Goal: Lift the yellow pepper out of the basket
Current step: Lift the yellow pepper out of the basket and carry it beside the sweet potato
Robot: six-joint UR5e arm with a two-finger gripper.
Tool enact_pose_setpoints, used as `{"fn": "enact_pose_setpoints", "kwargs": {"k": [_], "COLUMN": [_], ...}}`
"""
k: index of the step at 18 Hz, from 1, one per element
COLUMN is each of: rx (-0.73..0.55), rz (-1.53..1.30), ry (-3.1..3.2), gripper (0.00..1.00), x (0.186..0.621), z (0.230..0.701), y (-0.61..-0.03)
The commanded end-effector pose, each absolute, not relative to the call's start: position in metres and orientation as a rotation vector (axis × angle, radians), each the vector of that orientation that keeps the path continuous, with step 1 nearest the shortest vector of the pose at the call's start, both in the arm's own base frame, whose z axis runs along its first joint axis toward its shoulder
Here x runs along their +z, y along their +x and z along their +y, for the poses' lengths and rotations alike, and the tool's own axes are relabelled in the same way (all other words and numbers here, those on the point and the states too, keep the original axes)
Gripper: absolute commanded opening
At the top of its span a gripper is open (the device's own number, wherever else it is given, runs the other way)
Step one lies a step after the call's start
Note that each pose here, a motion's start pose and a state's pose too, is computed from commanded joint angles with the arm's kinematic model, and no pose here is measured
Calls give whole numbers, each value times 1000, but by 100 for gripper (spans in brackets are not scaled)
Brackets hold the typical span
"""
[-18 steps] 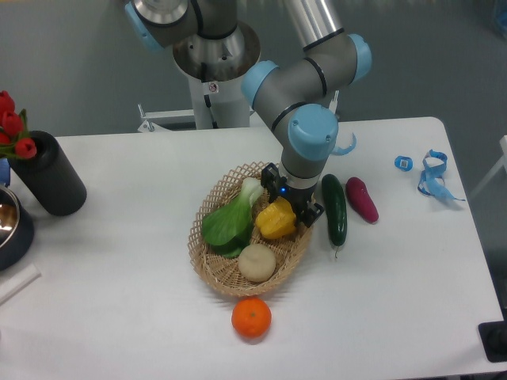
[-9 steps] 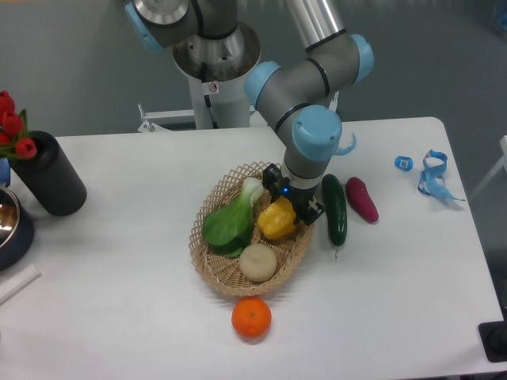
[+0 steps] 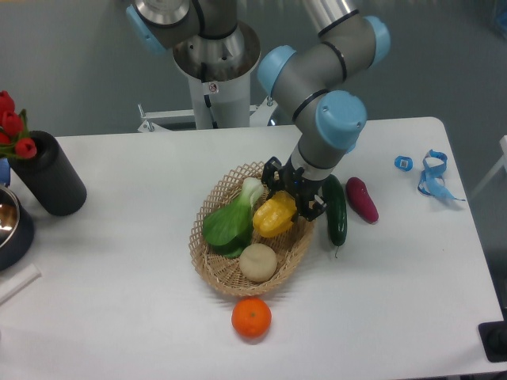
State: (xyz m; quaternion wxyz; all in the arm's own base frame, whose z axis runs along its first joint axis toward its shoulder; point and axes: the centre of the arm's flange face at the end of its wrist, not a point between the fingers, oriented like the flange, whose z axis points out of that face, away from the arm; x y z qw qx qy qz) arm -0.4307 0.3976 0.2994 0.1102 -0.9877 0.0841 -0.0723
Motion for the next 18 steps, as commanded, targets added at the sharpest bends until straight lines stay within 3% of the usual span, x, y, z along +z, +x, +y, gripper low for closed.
{"fn": "enact_pose_setpoints", "kwargs": {"k": [6,10,15,18], "rx": [-149,-11,76,131], "rz": [156,179,149,151], "ry": [-2897,-2874,-2882,-2951], "gripper": [37,37,28,28], "x": [305,320,329,333], "z": [381,368,365,359], "y": [-475,-535,-586,-595]}}
